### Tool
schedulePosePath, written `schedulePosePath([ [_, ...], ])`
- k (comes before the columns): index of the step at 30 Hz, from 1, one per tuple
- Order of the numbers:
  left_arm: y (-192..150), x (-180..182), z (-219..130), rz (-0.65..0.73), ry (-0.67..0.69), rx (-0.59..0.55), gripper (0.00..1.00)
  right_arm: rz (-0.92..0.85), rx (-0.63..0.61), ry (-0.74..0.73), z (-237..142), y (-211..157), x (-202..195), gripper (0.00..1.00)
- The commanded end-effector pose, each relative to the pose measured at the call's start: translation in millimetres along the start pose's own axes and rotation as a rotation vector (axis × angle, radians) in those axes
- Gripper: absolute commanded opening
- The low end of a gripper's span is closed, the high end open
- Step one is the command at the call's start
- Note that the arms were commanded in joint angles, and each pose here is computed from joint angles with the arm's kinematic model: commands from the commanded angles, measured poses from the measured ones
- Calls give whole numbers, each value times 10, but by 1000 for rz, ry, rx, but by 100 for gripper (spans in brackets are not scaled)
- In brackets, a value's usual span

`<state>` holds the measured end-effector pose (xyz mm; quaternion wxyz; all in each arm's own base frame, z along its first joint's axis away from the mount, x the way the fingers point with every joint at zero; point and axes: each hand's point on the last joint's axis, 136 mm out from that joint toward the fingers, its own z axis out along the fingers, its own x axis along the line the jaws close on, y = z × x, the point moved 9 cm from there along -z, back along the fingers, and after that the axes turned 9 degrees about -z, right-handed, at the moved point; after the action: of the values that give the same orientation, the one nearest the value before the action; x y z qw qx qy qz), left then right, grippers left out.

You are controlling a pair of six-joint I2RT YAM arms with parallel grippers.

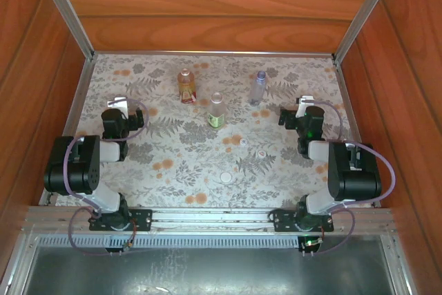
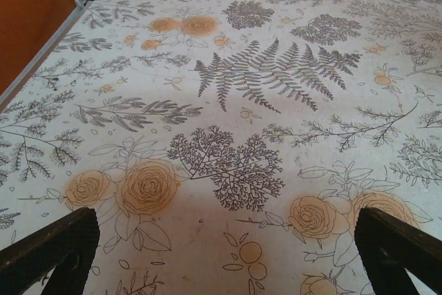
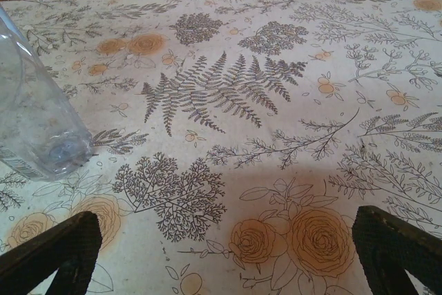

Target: Screw on the bottle caps

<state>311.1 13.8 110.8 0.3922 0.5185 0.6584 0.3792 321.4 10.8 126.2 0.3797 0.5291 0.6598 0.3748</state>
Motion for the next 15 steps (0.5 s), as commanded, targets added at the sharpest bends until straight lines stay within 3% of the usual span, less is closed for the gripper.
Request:
schedulePosePath([
  [1, 66, -29, 11, -7, -21, -28, 100, -13, -8, 16, 21, 29, 14, 100],
  [15, 65, -26, 8, -8, -21, -28, 100, -14, -11, 14, 18, 36, 12, 100],
])
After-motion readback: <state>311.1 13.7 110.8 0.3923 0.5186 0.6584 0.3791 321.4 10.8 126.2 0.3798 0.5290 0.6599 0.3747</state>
